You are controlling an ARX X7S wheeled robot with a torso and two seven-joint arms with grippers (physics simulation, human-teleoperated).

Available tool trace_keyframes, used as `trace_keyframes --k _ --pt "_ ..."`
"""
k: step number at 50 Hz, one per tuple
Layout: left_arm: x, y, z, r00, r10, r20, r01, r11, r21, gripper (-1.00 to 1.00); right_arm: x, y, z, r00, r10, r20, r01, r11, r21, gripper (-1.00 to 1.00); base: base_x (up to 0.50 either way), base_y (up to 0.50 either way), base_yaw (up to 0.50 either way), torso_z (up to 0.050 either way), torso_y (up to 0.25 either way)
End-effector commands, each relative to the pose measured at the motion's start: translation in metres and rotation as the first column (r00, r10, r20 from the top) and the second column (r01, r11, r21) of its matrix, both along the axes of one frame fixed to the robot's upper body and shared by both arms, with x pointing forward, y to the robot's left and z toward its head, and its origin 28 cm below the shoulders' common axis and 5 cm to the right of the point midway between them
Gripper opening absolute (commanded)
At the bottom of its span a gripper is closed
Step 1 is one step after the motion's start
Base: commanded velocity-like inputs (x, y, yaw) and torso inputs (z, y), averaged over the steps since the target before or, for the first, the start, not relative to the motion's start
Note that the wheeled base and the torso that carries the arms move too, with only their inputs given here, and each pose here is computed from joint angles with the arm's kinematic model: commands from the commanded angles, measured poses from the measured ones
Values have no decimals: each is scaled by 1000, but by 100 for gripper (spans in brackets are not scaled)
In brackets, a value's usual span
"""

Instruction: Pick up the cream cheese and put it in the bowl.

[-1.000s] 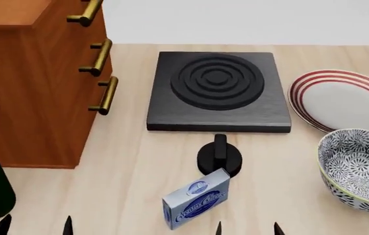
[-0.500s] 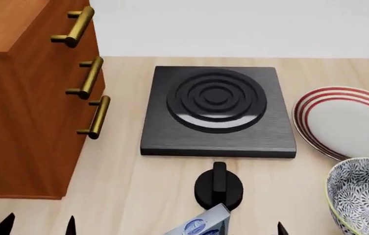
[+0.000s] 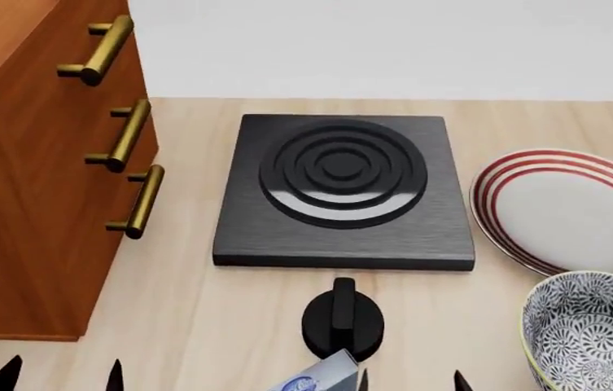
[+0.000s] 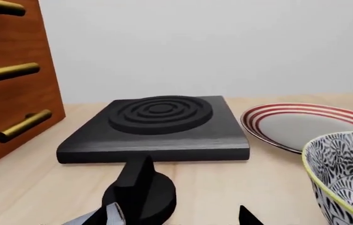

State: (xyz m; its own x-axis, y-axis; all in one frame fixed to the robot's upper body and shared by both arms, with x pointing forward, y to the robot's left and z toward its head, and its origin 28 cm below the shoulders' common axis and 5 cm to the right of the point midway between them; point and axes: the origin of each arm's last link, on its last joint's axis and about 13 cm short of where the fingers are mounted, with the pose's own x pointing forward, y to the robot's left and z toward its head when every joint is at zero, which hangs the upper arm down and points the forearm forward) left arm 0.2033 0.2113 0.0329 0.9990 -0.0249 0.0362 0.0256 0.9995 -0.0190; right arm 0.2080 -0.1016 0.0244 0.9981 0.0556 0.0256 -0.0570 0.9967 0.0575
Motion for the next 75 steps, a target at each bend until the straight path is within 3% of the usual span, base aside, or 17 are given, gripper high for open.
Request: trace_keyframes --k 1,4,8,21,30,36,38,39,41,42,47,59,61,63,66,67,75 --pt "2 0 0 998 69 -14 -68 996 50 100 0 1 0 1000 7 -4 -7 1000 0 100 0 0 0 0 0" --pt "-3 1 3 1000 -24 18 24 1000 -8 100 -3 4 2 999 46 -8 -46 999 -7 100 0 0 0 0 0" --pt "-2 4 7 1000 18 21 -18 1000 6 100 -5 11 16 994 109 4 -109 993 -36 100 0 0 0 0 0" --pt "-2 14 19 996 74 55 -74 997 -4 100 12 44 68 982 140 -124 -133 989 59 100 0 0 0 0 0" --pt "1 18 18 994 94 53 -94 995 -15 100 20 64 85 934 138 -329 -114 989 92 100 0 0 0 0 0" --pt "0 23 17 993 108 56 -107 994 -25 100 29 73 94 872 90 -480 -27 990 136 100 0 0 0 0 0" --pt "1 23 13 993 107 51 -106 994 -25 100 29 77 92 837 55 -544 8 994 112 100 0 0 0 0 0" --pt "2 23 11 993 110 52 -109 994 -24 100 30 77 93 842 -30 -538 89 993 83 100 0 0 0 0 0" --pt "3 24 9 993 109 45 -108 994 -29 100 30 79 94 832 -67 -550 125 990 68 100 0 0 0 0 0" --pt "4 24 8 993 110 41 -109 994 -32 100 29 81 94 802 -34 -596 101 992 80 100 0 0 0 0 0" --pt "-1 23 9 993 107 50 -106 994 -18 100 31 84 100 807 -61 -588 126 989 71 100 0 0 0 0 0" --pt "-1 25 8 993 107 45 -107 994 -20 100 38 92 112 750 -60 -659 157 984 89 100 0 0 0 0 0" --pt "-1 24 7 993 108 45 -107 994 -20 100 42 92 116 749 -67 -659 186 976 112 100 0 0 0 0 0" --pt "-2 24 6 993 108 45 -107 994 -19 100 47 97 118 708 -34 -706 186 972 140 100 0 0 0 0 0" --pt "-1 24 5 993 109 43 -108 994 -17 100 51 99 119 723 -54 -689 215 965 150 100 0 0 0 0 0" --pt "0 24 5 993 108 39 -107 994 -16 100 54 100 119 688 -32 -725 213 964 160 100 0 0 0 0 0" --pt "0 24 0 994 107 28 -106 994 -12 100 73 100 123 658 -58 -751 327 920 215 100 0 0 0 0 0"
